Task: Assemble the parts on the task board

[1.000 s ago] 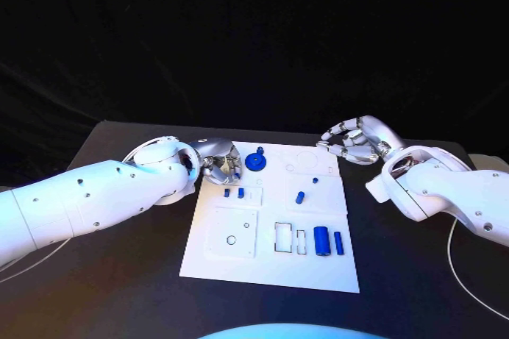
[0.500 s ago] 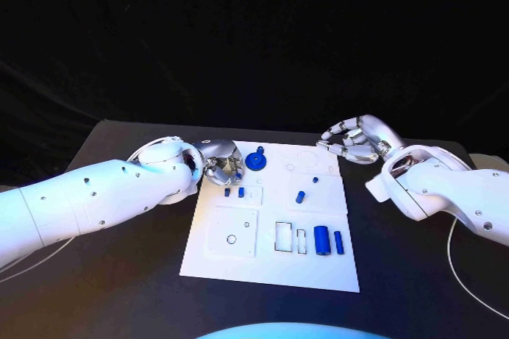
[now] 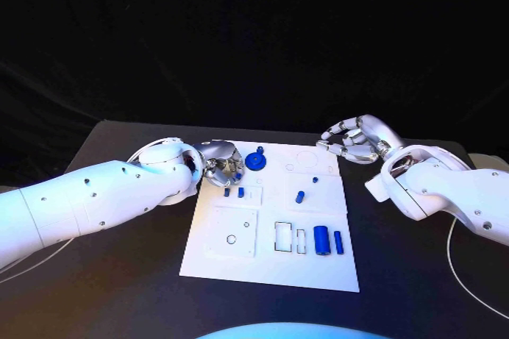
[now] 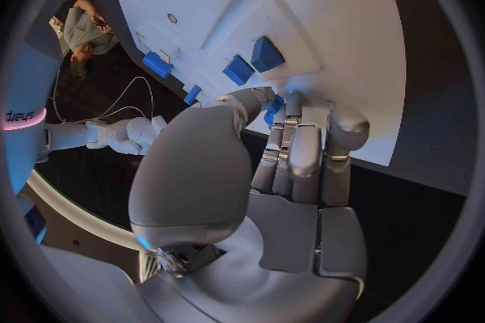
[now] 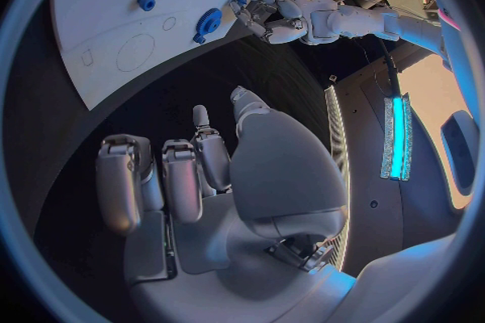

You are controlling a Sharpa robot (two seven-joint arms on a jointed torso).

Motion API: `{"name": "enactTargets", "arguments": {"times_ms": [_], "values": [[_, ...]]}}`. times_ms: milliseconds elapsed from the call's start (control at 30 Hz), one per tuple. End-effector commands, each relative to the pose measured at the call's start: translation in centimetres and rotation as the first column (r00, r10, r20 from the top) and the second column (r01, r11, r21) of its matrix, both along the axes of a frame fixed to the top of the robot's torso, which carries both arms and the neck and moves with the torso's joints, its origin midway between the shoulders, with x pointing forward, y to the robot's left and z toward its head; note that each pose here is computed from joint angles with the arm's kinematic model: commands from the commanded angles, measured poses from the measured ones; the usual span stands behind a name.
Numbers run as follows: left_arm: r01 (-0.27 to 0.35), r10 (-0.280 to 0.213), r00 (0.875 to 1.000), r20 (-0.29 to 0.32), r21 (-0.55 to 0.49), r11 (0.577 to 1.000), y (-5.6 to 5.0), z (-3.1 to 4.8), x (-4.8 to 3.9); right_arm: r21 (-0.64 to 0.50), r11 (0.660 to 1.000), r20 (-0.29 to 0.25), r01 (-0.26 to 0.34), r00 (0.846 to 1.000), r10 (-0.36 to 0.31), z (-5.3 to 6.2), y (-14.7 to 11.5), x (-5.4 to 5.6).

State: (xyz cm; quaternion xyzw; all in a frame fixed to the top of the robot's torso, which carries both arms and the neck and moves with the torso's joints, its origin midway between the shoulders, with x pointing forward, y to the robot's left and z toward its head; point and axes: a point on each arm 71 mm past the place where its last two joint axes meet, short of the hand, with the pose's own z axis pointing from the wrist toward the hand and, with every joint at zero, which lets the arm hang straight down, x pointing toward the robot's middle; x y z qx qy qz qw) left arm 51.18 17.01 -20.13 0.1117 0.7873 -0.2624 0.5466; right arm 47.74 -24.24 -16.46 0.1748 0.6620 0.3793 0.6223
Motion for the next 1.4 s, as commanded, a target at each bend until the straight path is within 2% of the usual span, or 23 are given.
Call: {"name": "enactTargets", "arguments": {"times_ms": [33,300,500,667,800,967,1033,1133,1200,1233,1300,1400], "values": [[-0.001,0.001,1.0,-0.009,0.011,1.0,0.0,-0.12,-0.07,-0.005,1.0,0.001,-0.013,1.0,0.013,0.0,0.1,0.0],[-0.01,0.01,1.0,-0.006,0.011,1.0,0.2,-0.09,-0.07,-0.007,1.0,-0.003,-0.01,1.0,0.01,-0.1,0.0,0.0],[-0.015,0.015,1.0,0.003,0.004,1.0,0.4,0.02,-0.1,-0.024,1.0,-0.027,-0.012,1.0,0.011,-0.4,-0.2,0.1],[-0.025,0.025,1.0,0.018,-0.02,0.999,0.9,0.32,-0.16,-0.089,0.995,-0.047,-0.05,0.998,0.046,-0.8,-0.1,0.2],[-0.036,0.037,0.999,0.011,-0.083,0.996,1.5,0.88,-0.21,-0.2,0.974,-0.048,-0.108,0.994,0.1,-1.1,0.1,0.1],[-0.059,0.054,0.998,-0.026,-0.274,0.96,2.7,2.11,-0.34,-0.39,0.903,-0.024,-0.178,0.983,0.183,-1.6,0.7,-0.2],[-0.081,0.061,0.996,-0.062,-0.406,0.911,3.3,2.69,-0.41,-0.468,0.862,-0.009,-0.194,0.977,0.215,-1.9,1.1,-0.4],[-0.102,0.044,0.993,-0.11,-0.613,0.783,4.2,3.69,-0.77,-0.574,0.794,0.016,-0.201,0.966,0.256,-2.4,1.9,-0.7],[-0.115,0.03,0.991,-0.131,-0.71,0.695,4.6,4.23,-1.08,-0.62,0.759,0.027,-0.199,0.961,0.274,-2.8,2.3,-0.9],[-0.124,0.028,0.99,-0.141,-0.738,0.663,4.8,4.38,-1.16,-0.633,0.749,0.03,-0.197,0.96,0.278,-2.9,2.4,-0.9],[-0.168,0.025,0.982,-0.186,-0.816,0.554,5.4,4.73,-1.35,-0.669,0.719,0.041,-0.186,0.957,0.286,-3.2,2.8,-1.0],[-0.221,0.042,0.973,-0.226,-0.875,0.43,6.1,5.04,-1.53,-0.707,0.687,0.054,-0.168,0.956,0.29,-3.5,3.2,-0.9]]}}
